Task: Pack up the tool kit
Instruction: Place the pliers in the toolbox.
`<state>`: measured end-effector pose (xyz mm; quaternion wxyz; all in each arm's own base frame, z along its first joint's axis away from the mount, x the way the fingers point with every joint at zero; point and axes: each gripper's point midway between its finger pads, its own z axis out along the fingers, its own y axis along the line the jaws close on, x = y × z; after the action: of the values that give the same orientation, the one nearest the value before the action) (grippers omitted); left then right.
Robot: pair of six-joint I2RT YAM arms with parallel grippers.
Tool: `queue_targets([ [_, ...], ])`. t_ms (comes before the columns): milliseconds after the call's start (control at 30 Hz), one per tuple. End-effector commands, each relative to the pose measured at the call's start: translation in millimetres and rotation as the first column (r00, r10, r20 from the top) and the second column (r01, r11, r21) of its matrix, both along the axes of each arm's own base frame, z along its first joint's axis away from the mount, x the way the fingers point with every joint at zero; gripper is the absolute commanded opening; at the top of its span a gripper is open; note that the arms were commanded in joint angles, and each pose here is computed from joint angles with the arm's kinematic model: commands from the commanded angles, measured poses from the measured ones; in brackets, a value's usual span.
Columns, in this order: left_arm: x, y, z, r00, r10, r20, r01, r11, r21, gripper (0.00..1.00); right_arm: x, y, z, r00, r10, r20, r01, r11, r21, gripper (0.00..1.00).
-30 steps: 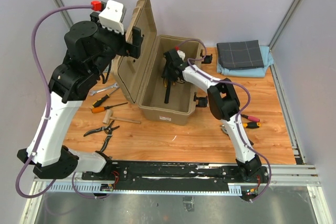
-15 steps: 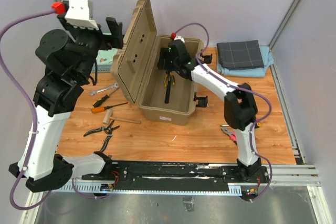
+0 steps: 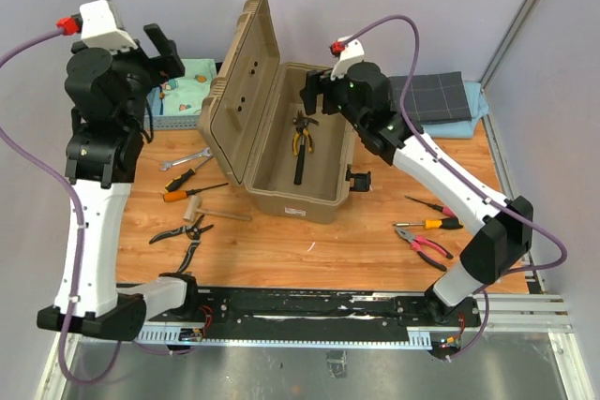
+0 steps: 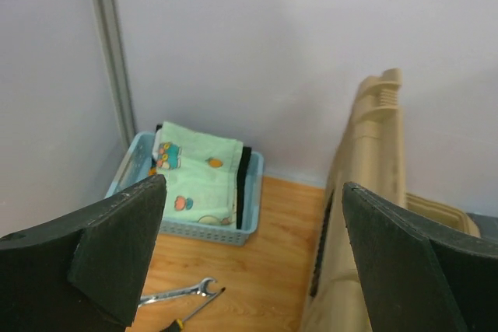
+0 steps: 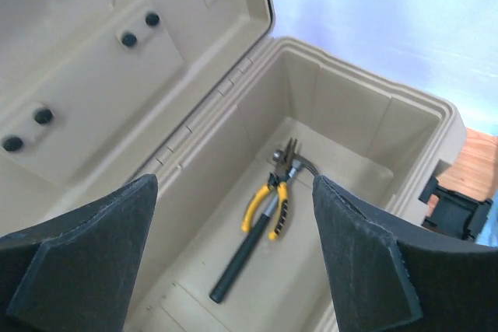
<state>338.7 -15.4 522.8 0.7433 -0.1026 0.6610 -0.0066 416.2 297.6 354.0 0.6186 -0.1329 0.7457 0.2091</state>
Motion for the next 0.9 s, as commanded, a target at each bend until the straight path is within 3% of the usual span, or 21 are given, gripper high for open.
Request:
queue_targets([
  [0, 21.1, 26.2, -46.3, 0.992, -0.05, -0.118, 0.033, 0.989, -0.145, 0.99, -12.0, -14.9, -5.9, 0.999, 0.006, 0.04, -0.001, 0.993, -0.117, 0.82],
  [133, 35.8, 66.0, -93.5, 0.973, -0.058, -0.221, -0.004, 0.964, -0.266, 0.99, -23.3, -28.9, 3.3, 0.998, -0.008, 0.067, 0.016, 0.992, -0.126, 0.81],
  [267, 42.8, 77.0, -126.7, 0.955, -0.102, -0.28, -0.005, 0.935, -0.355, 0.99, -29.7, -42.3, 9.2, 0.995, -0.036, 0.092, 0.048, 0.989, -0.138, 0.81],
  [400, 45.7, 68.8, -162.5, 0.926, -0.163, -0.339, 0.003, 0.905, -0.425, 0.99, -33.1, -49.6, 11.6, 0.993, -0.054, 0.101, 0.068, 0.987, -0.144, 0.82],
  [567, 38.9, 49.4, -254.6, 0.836, -0.284, -0.47, -0.04, 0.822, -0.568, 0.97, -36.0, -53.8, 8.4, 0.993, -0.063, 0.098, 0.077, 0.986, -0.151, 0.82],
  [867, 13.3, 45.0, -350.5, 0.777, -0.277, -0.566, -0.243, 0.697, -0.675, 0.89, -38.8, -61.2, 0.2, 0.993, -0.084, 0.086, 0.097, 0.982, -0.164, 0.82],
])
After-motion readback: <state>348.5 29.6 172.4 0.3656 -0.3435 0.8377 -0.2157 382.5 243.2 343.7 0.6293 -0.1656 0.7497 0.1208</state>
